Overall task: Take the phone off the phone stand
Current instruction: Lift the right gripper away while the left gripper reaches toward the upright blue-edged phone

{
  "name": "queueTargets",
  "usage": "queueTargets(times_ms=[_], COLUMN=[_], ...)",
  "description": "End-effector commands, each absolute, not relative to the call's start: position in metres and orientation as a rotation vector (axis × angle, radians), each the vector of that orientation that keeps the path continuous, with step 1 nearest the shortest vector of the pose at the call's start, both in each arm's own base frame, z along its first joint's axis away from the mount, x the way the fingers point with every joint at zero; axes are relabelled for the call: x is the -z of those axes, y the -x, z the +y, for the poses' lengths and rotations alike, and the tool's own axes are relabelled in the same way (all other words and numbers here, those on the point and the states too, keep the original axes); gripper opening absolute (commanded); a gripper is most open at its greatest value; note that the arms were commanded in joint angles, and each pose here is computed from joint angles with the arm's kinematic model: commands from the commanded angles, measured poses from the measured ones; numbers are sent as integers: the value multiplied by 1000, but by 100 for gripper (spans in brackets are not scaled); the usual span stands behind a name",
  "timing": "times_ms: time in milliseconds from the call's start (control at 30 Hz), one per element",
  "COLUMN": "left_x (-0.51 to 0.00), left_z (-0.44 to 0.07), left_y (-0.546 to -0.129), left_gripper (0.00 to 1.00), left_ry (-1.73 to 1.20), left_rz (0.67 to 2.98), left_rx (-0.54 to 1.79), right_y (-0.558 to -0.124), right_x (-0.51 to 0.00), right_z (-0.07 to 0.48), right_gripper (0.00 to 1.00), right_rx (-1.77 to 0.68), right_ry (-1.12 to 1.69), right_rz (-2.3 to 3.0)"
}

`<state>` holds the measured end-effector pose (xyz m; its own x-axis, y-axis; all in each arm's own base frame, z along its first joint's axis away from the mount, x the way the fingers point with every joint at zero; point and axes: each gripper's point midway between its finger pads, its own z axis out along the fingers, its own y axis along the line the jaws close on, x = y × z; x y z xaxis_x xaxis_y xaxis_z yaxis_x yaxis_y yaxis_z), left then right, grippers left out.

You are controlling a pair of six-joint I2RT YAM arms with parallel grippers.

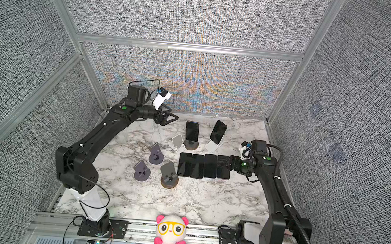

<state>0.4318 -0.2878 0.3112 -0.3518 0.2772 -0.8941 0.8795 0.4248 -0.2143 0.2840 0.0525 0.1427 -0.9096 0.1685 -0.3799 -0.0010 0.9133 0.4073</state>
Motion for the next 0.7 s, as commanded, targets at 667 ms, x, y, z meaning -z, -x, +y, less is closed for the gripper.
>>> queueTargets(times_ms=[667], left_x=[-234], left_z=[-359], left_y=[-458], left_gripper=[81], left_ry=[-1267], left_rz=[1921], left_rx=[883], right_y=[-259], right_x=[-147], right_z=[57], right_gripper=[74], right_rx=[-591], right_ry=[-79], right_rz=[2696])
